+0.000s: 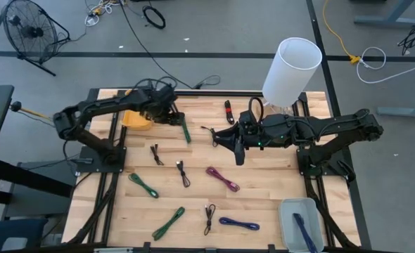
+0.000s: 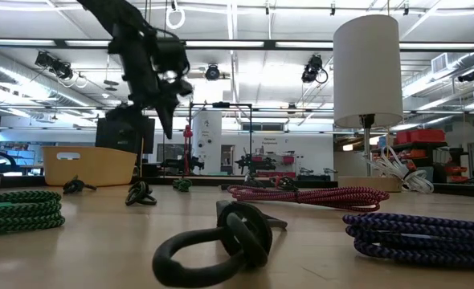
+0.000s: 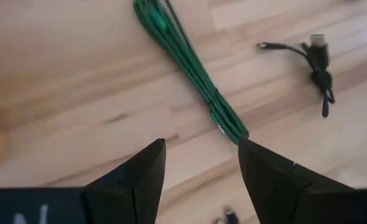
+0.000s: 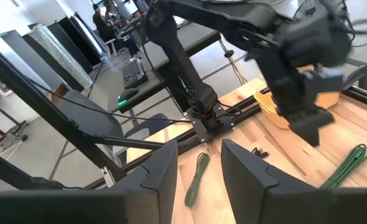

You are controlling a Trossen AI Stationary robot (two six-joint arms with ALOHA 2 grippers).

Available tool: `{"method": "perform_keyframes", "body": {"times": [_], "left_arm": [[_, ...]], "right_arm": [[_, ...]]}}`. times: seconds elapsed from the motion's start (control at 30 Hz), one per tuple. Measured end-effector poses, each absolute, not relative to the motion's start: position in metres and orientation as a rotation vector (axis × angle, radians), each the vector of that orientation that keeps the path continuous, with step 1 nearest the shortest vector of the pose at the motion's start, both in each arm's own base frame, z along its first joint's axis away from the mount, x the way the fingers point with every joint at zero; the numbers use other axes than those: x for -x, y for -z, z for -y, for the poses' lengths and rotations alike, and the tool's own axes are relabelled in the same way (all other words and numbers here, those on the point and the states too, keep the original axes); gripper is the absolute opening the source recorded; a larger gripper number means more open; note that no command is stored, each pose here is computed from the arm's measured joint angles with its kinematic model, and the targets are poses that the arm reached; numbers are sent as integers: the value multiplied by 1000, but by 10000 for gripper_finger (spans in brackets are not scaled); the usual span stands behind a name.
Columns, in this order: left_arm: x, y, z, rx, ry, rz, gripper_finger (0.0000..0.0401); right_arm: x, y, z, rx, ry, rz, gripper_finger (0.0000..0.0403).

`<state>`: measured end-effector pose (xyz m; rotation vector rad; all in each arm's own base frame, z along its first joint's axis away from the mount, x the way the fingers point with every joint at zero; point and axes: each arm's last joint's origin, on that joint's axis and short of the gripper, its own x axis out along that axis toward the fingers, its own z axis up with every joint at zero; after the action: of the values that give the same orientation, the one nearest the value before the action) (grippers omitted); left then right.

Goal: Pick & Place USB Port
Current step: Put the green charger cable into the gray bin

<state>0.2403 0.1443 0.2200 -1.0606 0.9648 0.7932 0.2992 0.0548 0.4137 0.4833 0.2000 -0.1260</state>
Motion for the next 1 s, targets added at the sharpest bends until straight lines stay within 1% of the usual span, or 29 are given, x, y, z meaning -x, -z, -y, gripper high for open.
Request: {"method": "perform_keyframes", "body": {"times": [0.23,0.37,0.5,0.63,0.87,0.93,1.0], "left_arm": [[-264,-194,-152,1142,-801,-922,206],[-270,-177,-154,1168,-842,-961,206],[-276,-165,-155,1179,-871,-964,206],[-285,-158,-154,1175,-859,-936,206],[-290,-136,-153,1176,-894,-991,206],[-292,-133,-153,1167,-896,-1004,199],[-292,-128,-153,1166,-901,-1019,180]], "right_arm": [[-299,-414,-55,-474,121,-203,123],[-299,-414,-55,-465,119,-203,123],[-299,-414,-55,-458,118,-204,123],[-299,-414,-55,-458,118,-204,123],[-299,-413,-55,-457,118,-205,123],[-299,-413,-55,-457,118,-205,123],[-299,-413,-55,-454,118,-205,123]]}}
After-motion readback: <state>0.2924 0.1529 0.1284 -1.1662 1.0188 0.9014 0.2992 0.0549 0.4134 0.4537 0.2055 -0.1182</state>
